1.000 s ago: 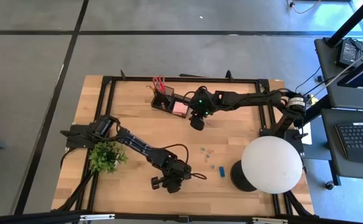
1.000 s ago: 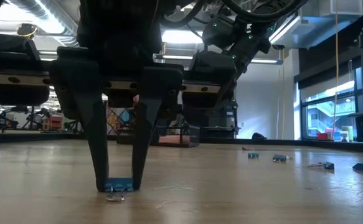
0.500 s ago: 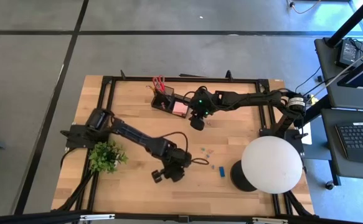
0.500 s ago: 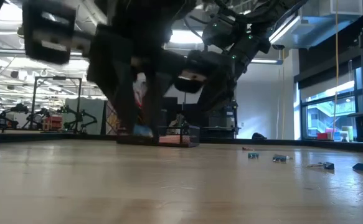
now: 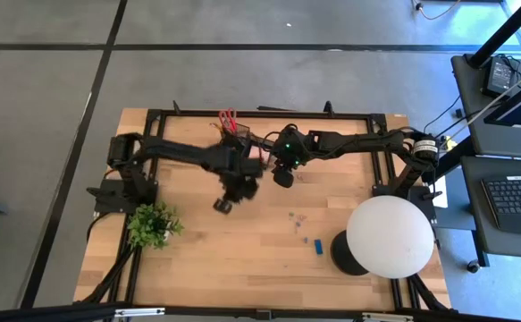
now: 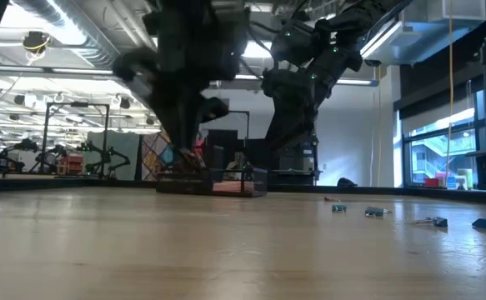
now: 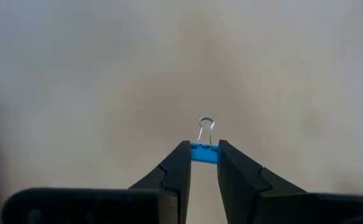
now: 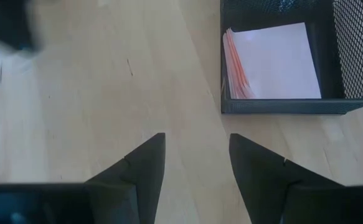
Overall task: Pick and place office supplies into organizer
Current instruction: Put the blue binder clip into the black desk organizer
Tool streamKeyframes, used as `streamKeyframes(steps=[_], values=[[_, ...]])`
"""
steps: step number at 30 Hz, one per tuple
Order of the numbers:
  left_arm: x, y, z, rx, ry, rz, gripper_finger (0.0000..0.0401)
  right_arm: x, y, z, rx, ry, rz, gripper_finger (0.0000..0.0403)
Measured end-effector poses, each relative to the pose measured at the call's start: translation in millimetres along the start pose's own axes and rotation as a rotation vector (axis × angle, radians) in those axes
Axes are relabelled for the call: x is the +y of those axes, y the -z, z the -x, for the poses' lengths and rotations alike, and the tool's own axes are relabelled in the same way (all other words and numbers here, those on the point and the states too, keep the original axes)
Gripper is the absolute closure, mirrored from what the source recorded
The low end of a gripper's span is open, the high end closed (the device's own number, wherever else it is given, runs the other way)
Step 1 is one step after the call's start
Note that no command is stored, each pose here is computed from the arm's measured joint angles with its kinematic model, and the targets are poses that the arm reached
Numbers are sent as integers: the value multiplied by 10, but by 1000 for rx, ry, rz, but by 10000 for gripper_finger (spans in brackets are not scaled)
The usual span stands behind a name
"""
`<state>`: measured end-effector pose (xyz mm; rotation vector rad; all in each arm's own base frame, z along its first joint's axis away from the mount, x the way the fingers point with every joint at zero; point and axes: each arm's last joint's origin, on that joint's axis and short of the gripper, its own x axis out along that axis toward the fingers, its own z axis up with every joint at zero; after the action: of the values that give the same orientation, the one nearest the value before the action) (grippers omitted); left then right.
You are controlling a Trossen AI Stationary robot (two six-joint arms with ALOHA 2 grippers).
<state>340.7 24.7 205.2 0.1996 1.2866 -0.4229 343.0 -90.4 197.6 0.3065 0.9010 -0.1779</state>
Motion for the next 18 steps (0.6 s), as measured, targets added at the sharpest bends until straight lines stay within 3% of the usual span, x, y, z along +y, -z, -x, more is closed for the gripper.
streamKeyframes(steps=[8, 13, 18], values=[[585, 482, 284, 76, -311, 223, 338, -4, -8, 1, -8, 4, -3, 221], [905, 703, 380, 25, -376, 395, 338, 0, -7, 0, -8, 2, -2, 221], [1032, 861, 434, 23, -373, 453, 338, 2, -8, 0, -8, 1, -2, 221]])
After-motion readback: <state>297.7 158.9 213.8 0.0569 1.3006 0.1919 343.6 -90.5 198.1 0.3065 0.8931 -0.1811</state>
